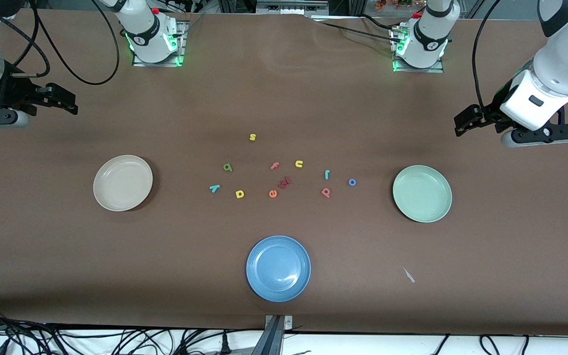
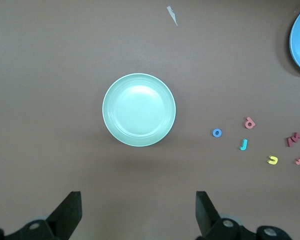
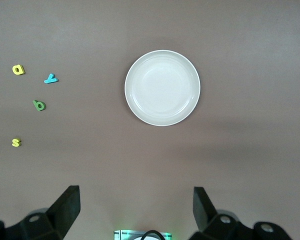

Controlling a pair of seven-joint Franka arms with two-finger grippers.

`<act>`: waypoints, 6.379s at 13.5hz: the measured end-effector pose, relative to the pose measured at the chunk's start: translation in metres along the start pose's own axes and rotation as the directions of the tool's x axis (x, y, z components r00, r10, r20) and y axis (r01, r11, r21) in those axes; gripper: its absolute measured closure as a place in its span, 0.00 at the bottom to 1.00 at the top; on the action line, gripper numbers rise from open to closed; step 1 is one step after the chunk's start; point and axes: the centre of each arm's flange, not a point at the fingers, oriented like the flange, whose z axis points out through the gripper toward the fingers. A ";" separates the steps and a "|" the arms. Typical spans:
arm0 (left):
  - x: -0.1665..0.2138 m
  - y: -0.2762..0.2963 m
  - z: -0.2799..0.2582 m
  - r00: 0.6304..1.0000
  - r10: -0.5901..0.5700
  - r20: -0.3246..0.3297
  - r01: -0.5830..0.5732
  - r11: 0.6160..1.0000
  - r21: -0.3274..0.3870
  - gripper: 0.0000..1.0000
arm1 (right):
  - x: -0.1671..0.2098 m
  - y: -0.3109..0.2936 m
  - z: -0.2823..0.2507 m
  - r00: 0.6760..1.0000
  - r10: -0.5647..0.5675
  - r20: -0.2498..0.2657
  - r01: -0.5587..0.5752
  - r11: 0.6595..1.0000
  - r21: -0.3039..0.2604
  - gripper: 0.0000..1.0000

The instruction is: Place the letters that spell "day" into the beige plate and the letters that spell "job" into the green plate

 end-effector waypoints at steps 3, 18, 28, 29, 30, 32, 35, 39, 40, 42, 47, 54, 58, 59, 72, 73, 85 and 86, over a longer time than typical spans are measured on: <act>0.000 0.000 0.000 1.000 0.000 0.000 0.000 1.000 0.000 0.00 | 0.000 0.000 0.000 1.000 0.000 0.000 0.000 1.000 0.000 0.00; 0.000 0.000 0.000 1.000 0.000 0.000 0.000 1.000 0.000 0.00 | 0.000 0.000 0.000 1.000 0.000 0.000 0.000 1.000 0.000 0.00; 0.000 0.000 0.000 1.000 0.000 0.000 0.000 1.000 0.000 0.00 | 0.000 0.000 0.000 1.000 0.000 0.000 0.000 1.000 0.000 0.00; 0.000 0.000 0.000 1.000 0.000 0.000 0.000 1.000 0.000 0.00 | 0.000 0.000 0.000 1.000 0.000 0.000 0.000 1.000 0.000 0.00; 0.000 0.000 0.000 1.000 0.000 0.000 0.000 1.000 0.000 0.00 | 0.000 0.000 0.000 1.000 0.000 0.001 0.000 1.000 0.000 0.00; 0.000 0.000 0.000 1.000 0.000 0.000 0.000 1.000 0.000 0.00 | 0.000 0.000 0.000 1.000 0.000 0.001 0.000 1.000 0.000 0.00; 0.000 0.000 0.000 1.000 0.000 0.000 0.000 1.000 0.000 0.00 | 0.000 0.000 0.000 1.000 0.000 0.001 0.000 1.000 0.000 0.00; 0.000 0.000 0.000 1.000 0.000 0.000 0.000 1.000 0.000 0.00 | 0.000 0.000 0.000 1.000 0.000 0.001 0.000 1.000 0.000 0.00; 0.000 0.000 0.000 1.000 0.000 0.000 0.000 1.000 0.000 0.00 | 0.000 0.000 0.000 1.000 0.000 0.001 0.000 1.000 0.000 0.00; 0.000 0.000 0.000 1.000 0.000 0.000 0.000 1.000 0.000 0.00 | 0.000 0.000 0.000 1.000 0.000 0.001 0.000 1.000 0.000 0.00; 0.000 0.000 0.000 1.000 0.000 0.000 0.000 1.000 0.000 0.00 | 0.000 0.000 0.000 1.000 0.000 0.002 0.000 1.000 0.000 0.00; 0.000 0.000 0.000 1.000 0.000 0.000 0.000 1.000 0.000 0.00 | 0.000 0.000 0.000 1.000 0.000 0.002 0.000 1.000 0.000 0.00; 0.000 0.000 0.000 1.000 0.000 0.000 0.000 1.000 0.000 0.00 | 0.000 0.000 0.000 1.000 0.000 0.002 0.000 1.000 0.000 0.00; 0.000 0.000 0.000 1.000 0.000 0.000 0.000 1.000 0.000 0.00 | 0.000 0.000 0.000 1.000 0.000 0.002 0.000 1.000 0.000 0.00; 0.000 0.000 0.000 1.000 0.000 0.000 0.000 1.000 0.000 0.00 | 0.000 0.000 0.000 1.000 0.000 0.002 0.000 1.000 0.000 0.00; 0.000 0.000 0.000 1.000 0.000 0.000 0.000 1.000 0.000 0.00 | 0.000 0.000 0.000 1.000 0.000 0.003 0.000 1.000 0.000 0.00; 0.000 0.000 0.000 1.000 0.000 0.000 0.000 1.000 0.000 0.00 | 0.002 -0.001 0.008 1.000 -0.003 0.024 0.003 1.000 -0.001 0.00; 0.000 0.000 0.000 1.000 0.000 0.000 0.000 1.000 0.000 0.00 | 0.005 -0.006 0.018 0.999 -0.015 0.050 0.015 1.000 -0.002 0.00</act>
